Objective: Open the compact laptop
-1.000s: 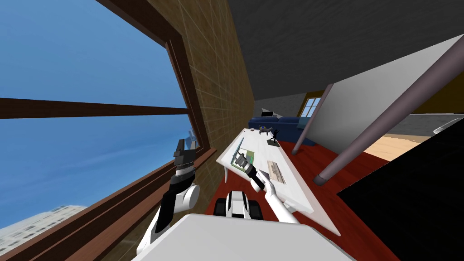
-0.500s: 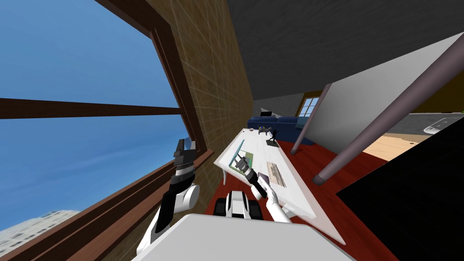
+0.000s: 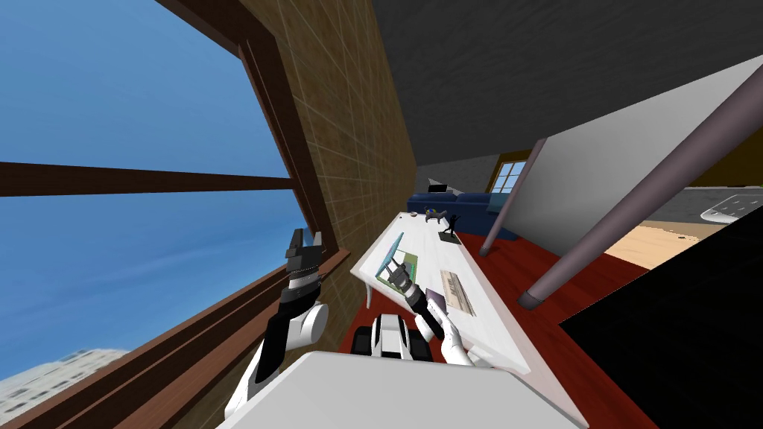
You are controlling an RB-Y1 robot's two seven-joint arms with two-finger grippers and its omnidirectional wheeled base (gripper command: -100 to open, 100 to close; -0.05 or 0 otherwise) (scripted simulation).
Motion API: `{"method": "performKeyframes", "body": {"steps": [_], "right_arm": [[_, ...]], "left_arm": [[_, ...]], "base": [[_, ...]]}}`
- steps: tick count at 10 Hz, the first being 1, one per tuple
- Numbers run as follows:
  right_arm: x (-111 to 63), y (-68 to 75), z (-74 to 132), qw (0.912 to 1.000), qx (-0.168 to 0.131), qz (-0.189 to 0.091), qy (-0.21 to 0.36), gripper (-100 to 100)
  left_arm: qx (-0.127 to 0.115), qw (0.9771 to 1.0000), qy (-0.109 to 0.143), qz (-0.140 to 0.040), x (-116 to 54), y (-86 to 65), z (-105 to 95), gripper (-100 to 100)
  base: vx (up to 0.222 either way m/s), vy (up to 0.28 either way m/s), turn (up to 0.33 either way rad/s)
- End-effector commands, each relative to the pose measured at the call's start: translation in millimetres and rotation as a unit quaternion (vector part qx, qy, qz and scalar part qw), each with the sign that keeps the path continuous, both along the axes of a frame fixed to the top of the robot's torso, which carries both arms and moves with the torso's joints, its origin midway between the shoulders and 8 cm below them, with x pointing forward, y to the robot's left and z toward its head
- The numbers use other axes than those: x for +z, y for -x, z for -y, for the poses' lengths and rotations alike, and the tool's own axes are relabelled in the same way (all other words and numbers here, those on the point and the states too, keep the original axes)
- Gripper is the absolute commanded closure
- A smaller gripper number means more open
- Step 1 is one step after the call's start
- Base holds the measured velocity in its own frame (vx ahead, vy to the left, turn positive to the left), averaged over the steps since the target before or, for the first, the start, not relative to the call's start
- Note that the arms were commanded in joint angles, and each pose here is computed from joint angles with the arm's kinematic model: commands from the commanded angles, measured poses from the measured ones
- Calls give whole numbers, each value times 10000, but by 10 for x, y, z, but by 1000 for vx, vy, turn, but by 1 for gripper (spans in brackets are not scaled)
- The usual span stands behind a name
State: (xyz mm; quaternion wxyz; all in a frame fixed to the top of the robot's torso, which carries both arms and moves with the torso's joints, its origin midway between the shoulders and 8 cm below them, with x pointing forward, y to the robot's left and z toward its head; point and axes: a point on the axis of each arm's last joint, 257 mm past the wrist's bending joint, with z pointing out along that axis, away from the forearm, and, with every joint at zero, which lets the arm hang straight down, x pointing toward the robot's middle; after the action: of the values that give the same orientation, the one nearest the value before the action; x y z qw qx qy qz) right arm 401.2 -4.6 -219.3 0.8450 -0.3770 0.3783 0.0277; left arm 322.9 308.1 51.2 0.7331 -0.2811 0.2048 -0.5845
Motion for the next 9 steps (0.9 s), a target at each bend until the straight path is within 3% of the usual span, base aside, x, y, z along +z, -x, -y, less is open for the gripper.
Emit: {"method": "performKeyframes", "body": {"steps": [1, 2, 3, 4, 6, 7, 9], "right_arm": [[-136, 162, 13, 9999, 90, -27, -66, 100], [-282, 294, 84, 9998, 18, -120, -143, 100], [-210, 370, 79, 9996, 122, 28, -245, 100], [-343, 483, 146, 9995, 38, -57, -310, 100], [-272, 582, 155, 9990, 128, 90, -430, 100], [-434, 711, 234, 9988, -2, -53, -481, 100], [-322, 799, 240, 9979, 107, 159, -618, 100]], "left_arm": [[0, 10000, 0, 0, 0, 0, 0, 0], [0, 10000, 0, 0, 0, 0, 0, 0], [0, 10000, 0, 0, 0, 0, 0, 0], [0, 10000, 0, 1, 0, 0, 0, 0], [0, 10000, 0, 0, 0, 0, 0, 0], [0, 10000, 0, 0, 0, 0, 0, 0], [0, 10000, 0, 0, 0, 0, 0, 0]], "base": [[27, -2, -9], [68, 13, 30], [5, 11, -23], [3, 11, -26], [1, 3, -5], [0, 0, 0], [2, 8, -11]]}}
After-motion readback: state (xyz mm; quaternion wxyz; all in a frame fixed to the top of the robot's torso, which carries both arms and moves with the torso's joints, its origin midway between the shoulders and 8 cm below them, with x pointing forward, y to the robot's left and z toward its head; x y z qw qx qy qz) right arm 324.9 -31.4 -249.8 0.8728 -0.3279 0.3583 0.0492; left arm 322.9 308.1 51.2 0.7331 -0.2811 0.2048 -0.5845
